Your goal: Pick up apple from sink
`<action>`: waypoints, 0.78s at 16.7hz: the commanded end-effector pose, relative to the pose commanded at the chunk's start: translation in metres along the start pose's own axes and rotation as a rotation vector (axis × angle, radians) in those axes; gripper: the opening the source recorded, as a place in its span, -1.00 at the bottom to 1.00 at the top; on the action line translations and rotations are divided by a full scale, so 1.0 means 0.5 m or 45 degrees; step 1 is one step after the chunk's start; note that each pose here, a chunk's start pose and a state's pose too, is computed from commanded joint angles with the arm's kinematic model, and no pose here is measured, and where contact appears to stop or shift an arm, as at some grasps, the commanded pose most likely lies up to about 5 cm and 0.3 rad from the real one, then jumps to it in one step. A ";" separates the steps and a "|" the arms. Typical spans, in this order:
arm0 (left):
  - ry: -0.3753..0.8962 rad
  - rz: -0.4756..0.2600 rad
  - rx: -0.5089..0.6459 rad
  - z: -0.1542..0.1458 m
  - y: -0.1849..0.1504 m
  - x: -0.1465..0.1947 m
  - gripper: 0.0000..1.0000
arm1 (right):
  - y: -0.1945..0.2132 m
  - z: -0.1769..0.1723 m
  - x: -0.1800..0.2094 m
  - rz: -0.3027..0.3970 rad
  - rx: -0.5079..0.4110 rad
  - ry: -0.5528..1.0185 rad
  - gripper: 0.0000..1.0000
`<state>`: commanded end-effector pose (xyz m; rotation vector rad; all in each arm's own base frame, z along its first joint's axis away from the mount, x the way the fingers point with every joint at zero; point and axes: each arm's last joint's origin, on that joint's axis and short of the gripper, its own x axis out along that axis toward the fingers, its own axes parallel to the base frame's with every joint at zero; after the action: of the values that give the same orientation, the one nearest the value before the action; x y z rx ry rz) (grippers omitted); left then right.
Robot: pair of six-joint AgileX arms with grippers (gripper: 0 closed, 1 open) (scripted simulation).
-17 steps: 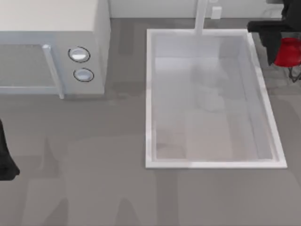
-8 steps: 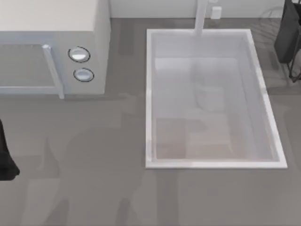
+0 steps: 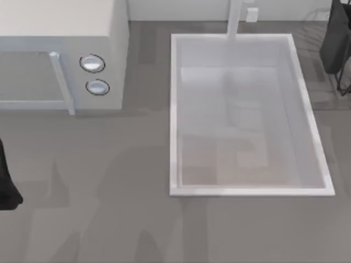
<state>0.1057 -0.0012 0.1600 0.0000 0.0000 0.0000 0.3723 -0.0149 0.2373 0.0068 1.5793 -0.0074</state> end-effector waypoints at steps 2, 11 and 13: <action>0.000 0.000 0.000 0.000 0.000 0.000 1.00 | -0.001 0.005 0.051 0.000 0.000 -0.018 -1.00; 0.000 0.000 0.000 0.000 0.000 0.000 1.00 | -0.002 -0.006 0.155 0.000 0.001 -0.011 -1.00; 0.000 0.000 0.000 0.000 0.000 0.000 1.00 | -0.002 -0.006 0.155 0.000 0.001 -0.011 -0.70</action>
<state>0.1057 -0.0012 0.1600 0.0000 0.0000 0.0000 0.3685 -0.0159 0.1600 0.0078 1.5708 -0.0078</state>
